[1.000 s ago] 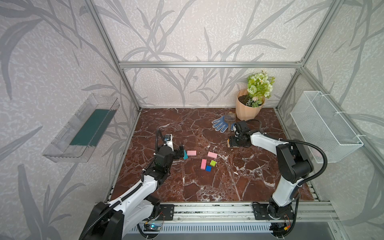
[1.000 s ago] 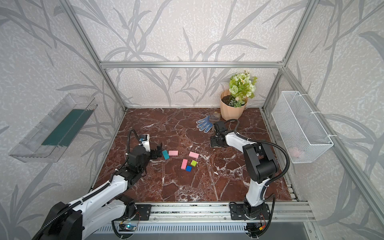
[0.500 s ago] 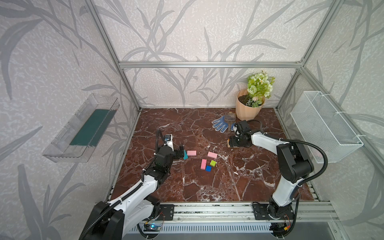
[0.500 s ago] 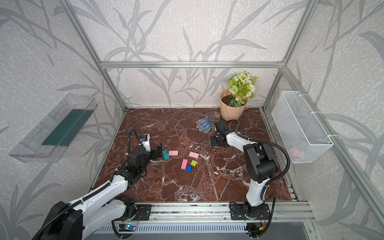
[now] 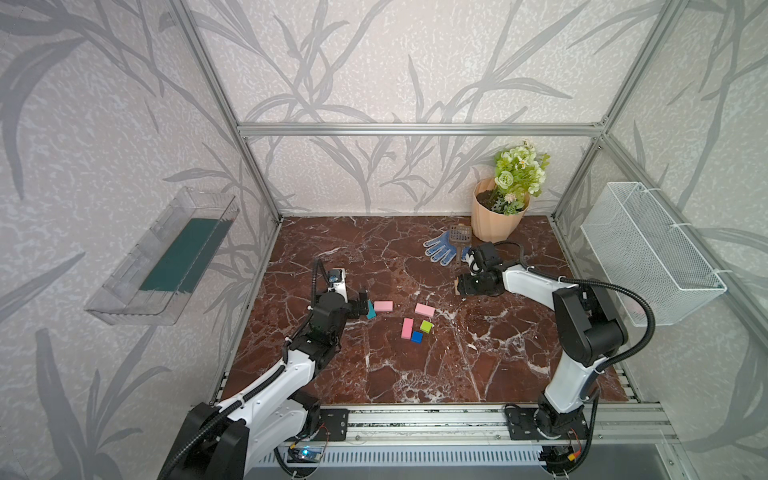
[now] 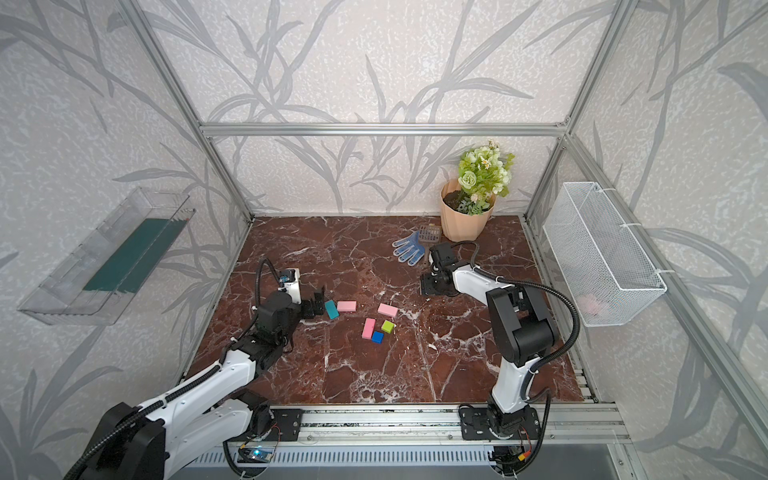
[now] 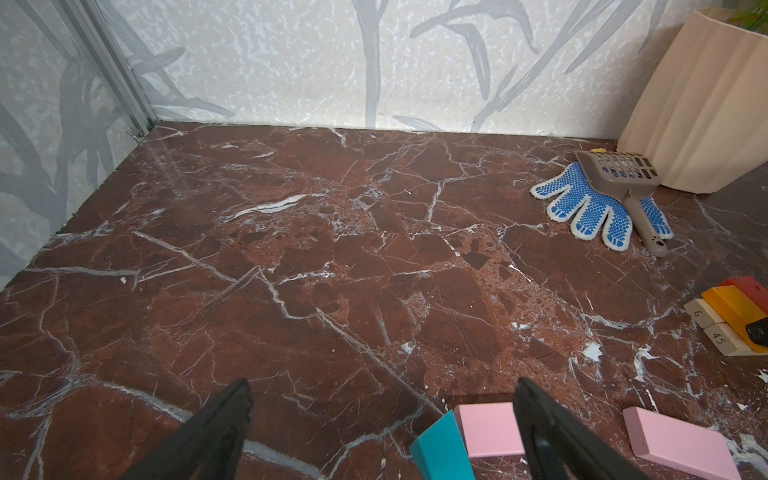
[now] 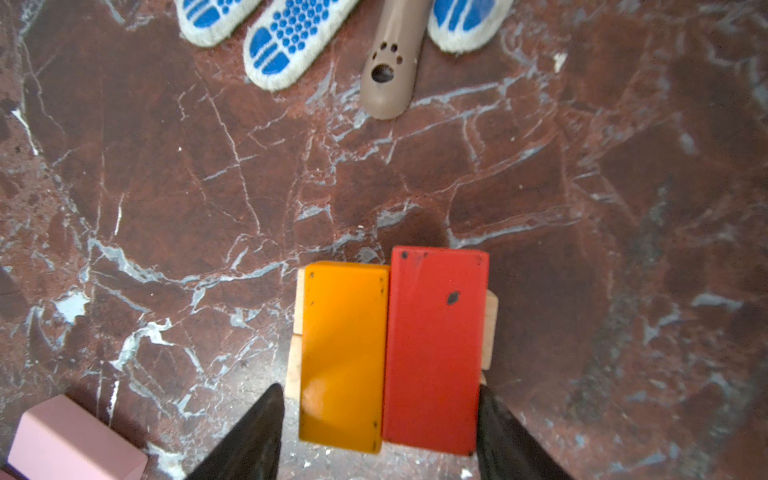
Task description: Build the wood block tower
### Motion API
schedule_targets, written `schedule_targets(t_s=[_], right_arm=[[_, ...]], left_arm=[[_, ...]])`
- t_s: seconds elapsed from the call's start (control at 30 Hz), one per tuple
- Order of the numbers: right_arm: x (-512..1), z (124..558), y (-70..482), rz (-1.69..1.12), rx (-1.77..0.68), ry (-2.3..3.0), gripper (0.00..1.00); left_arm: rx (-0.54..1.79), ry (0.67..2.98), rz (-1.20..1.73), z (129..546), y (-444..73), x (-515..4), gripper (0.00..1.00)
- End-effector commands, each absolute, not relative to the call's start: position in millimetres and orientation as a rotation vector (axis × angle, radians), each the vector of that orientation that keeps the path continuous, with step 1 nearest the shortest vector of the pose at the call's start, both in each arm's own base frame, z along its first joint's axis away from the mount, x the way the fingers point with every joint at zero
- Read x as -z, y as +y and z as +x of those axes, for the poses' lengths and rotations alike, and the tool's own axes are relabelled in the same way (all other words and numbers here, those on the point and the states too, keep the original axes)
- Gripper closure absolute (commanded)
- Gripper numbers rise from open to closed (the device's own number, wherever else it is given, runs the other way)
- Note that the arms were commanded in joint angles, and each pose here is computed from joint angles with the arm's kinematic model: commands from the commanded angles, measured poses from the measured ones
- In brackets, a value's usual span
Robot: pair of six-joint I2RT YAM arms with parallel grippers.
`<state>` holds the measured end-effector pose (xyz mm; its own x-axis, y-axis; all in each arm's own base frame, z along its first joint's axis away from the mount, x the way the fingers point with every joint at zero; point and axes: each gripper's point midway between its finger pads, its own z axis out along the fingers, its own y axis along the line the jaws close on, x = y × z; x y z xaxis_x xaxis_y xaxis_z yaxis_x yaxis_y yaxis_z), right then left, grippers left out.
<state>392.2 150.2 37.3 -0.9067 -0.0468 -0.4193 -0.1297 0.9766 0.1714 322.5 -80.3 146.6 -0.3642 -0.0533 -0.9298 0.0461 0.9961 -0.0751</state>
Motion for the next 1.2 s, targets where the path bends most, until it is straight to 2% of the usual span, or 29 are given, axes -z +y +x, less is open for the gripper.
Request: schedule_targets(t_s=[0.0,0.57,1.17], right_arm=[[-45.8,389.3,145.9,-0.110,-0.259,2.676,0.31],[-47.5,387.1,150.1,-0.132,-0.297,2.665,0.35],[-54.4,386.3,145.2,-0.108,-0.309,2.613,0.33]], left_arm=[[0.103,1.922,0.012,324.2,-82.7,-151.6,0.01],[0.100,1.923,0.013,323.7,-82.5,-151.0,0.01],[0.097,1.923,0.011,323.6,-82.0,-150.8,0.01]])
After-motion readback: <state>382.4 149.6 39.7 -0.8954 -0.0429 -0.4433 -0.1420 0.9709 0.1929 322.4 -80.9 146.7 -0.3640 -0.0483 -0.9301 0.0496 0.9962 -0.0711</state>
